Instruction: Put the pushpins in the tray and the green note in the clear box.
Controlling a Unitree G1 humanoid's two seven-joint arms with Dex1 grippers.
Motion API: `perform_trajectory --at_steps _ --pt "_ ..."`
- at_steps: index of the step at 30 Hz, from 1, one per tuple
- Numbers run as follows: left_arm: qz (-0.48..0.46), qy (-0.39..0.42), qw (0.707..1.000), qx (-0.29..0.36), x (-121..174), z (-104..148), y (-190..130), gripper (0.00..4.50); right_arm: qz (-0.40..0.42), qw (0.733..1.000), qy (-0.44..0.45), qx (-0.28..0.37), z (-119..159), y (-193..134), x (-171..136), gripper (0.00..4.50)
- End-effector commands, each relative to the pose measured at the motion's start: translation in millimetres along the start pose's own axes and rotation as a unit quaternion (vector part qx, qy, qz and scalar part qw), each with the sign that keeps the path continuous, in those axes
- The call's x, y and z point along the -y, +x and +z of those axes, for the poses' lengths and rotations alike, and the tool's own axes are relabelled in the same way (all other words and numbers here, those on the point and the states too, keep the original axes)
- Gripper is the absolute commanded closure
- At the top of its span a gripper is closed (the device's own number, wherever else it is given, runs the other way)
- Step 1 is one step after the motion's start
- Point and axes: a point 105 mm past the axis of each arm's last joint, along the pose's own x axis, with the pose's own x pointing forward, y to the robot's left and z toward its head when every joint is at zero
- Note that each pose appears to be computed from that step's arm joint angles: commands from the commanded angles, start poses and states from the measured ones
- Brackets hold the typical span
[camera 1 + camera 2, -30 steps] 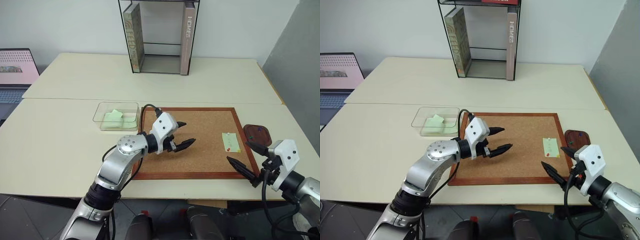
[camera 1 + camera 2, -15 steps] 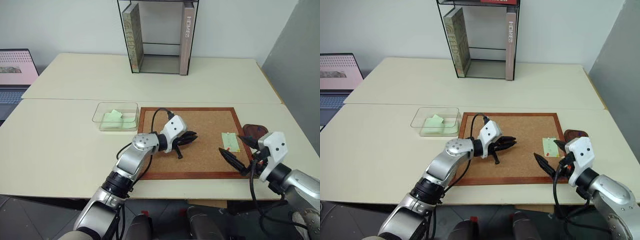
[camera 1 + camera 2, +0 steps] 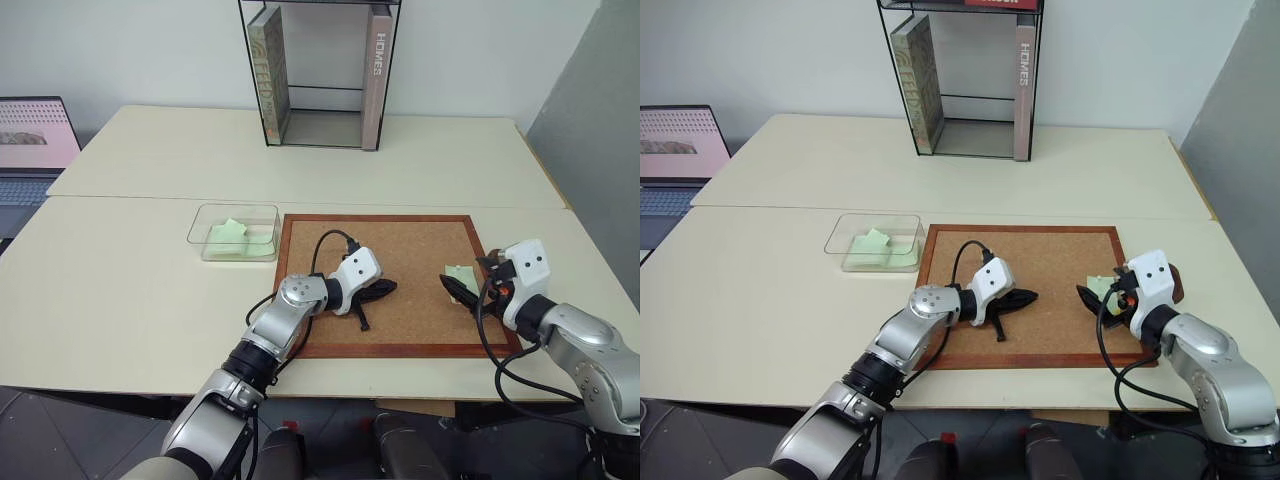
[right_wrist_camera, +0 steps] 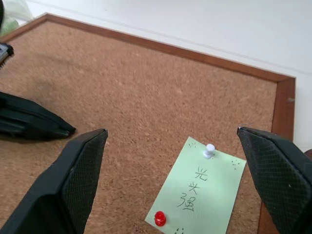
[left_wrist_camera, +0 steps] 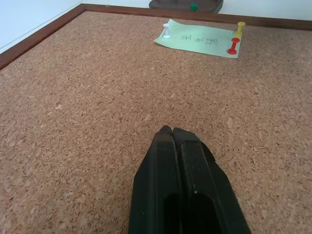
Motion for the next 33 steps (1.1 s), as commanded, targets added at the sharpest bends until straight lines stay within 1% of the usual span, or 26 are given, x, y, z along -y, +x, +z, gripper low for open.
perform_trajectory --at_steps 1,10,12,13,15,16,20,24,25,26,32,33 --pt "0.002 0.006 1.0 -0.011 -2 -5 0 4.48 -0.021 1.0 -0.01 0.0 1 10 16 0.0" --pt "0.008 0.004 1.0 -0.015 -2 -7 -4 4.48 -0.042 0.999 -0.014 0.001 -7 29 29 0.0" --pt "0.008 0.003 1.0 -0.017 -2 -7 -5 4.5 -0.043 0.999 -0.022 0.001 -7 33 29 0.35" --pt "0.008 0.003 1.0 -0.018 -2 -7 -5 4.5 -0.044 0.999 -0.024 0.002 -7 34 29 0.36" --pt "0.008 0.003 1.0 -0.019 -2 -8 -6 4.5 -0.046 0.999 -0.027 0.003 -8 37 30 0.77" --pt "0.007 0.003 1.0 -0.019 -2 -8 -6 4.5 -0.047 0.999 -0.028 0.003 -8 37 30 1.05" --pt "0.005 0.003 1.0 -0.021 0 -8 -6 4.5 -0.046 0.998 -0.035 0.006 -8 38 30 1.8" --pt "0.004 0.003 1.0 -0.024 2 -9 -6 4.5 -0.042 0.998 -0.037 0.004 -9 38 28 2.76" --pt "0.003 0.003 1.0 -0.025 2 -9 -6 4.5 -0.041 0.998 -0.038 0.003 -9 39 27 2.96" --pt "0.002 0.003 1.0 -0.026 2 -10 -6 4.5 -0.041 0.998 -0.039 0.002 -10 39 27 3.06" --pt "0.001 0.005 1.0 -0.031 2 -11 -6 4.5 -0.039 0.999 -0.034 -0.003 -11 38 27 4.3" --pt "0.0 0.005 0.999 -0.032 2 -11 -6 4.5 -0.039 0.999 -0.034 -0.002 -10 38 27 4.45"
